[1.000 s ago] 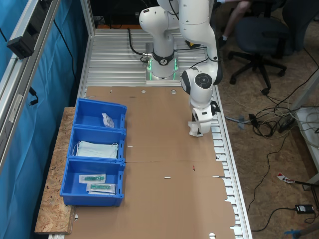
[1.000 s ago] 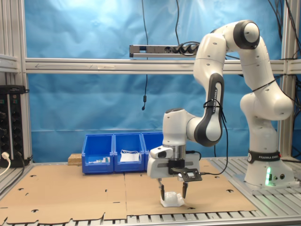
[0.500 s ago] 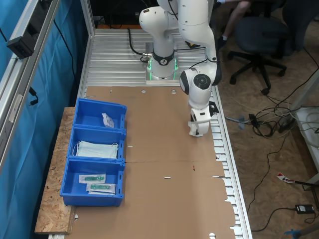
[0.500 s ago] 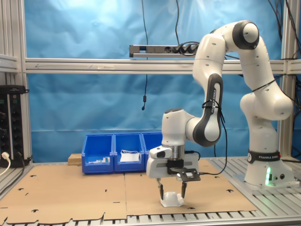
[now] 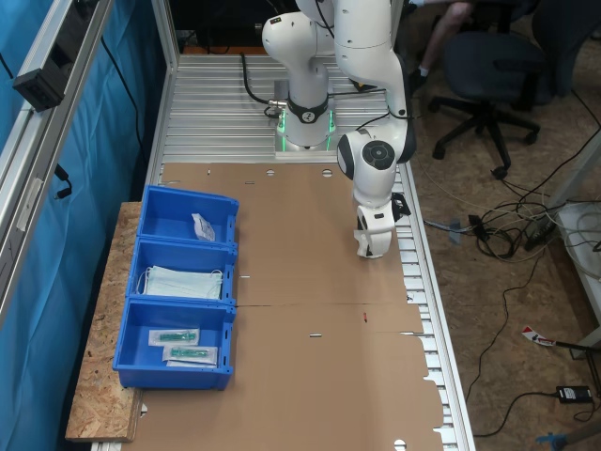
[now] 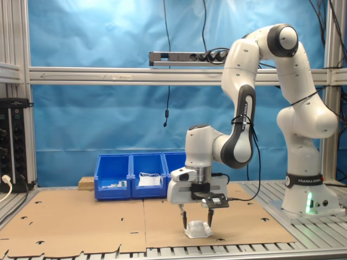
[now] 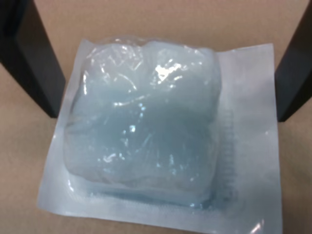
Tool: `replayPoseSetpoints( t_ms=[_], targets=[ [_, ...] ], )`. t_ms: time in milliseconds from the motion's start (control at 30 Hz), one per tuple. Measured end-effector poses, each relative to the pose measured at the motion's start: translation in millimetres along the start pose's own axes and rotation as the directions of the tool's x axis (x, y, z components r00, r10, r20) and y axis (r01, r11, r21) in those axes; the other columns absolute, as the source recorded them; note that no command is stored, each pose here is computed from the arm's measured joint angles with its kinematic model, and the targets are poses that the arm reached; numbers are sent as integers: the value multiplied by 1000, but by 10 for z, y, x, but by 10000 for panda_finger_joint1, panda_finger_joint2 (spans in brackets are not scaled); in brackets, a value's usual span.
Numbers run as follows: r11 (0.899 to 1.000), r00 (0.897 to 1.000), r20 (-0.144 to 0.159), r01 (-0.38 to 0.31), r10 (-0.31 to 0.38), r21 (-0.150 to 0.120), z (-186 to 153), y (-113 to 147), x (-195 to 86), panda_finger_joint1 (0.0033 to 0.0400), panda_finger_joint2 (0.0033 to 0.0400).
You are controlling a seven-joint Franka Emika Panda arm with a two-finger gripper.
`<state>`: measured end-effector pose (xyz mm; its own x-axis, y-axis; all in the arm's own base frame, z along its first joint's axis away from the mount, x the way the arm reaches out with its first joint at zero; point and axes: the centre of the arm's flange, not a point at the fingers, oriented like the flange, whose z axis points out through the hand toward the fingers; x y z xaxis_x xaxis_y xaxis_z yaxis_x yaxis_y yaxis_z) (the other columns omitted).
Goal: Pick and place sorting task of medical equipment.
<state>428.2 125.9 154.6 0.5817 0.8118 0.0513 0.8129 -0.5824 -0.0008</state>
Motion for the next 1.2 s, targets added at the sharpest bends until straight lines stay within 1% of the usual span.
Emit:
replayPoseSetpoints(
  t_ms=[767,800,833,867,1133,1167,1200],
  targets=[
    [1000,1000,0,0,0,0,0,1,0,400,400],
    [1000,1000,0,0,0,0,0,1,0,352,352],
    [1000,1000,0,0,0,0,0,1,0,352,352],
    [1000,1000,0,0,0,0,0,1,0,271,271],
    [1000,1000,-1,0,0,-1,-2,2,2,271,271],
    [1000,1000,-2,0,0,-2,-3,3,3,109,109],
    [1000,1000,-3,0,0,-2,-5,4,4,109,109]
  ],
)
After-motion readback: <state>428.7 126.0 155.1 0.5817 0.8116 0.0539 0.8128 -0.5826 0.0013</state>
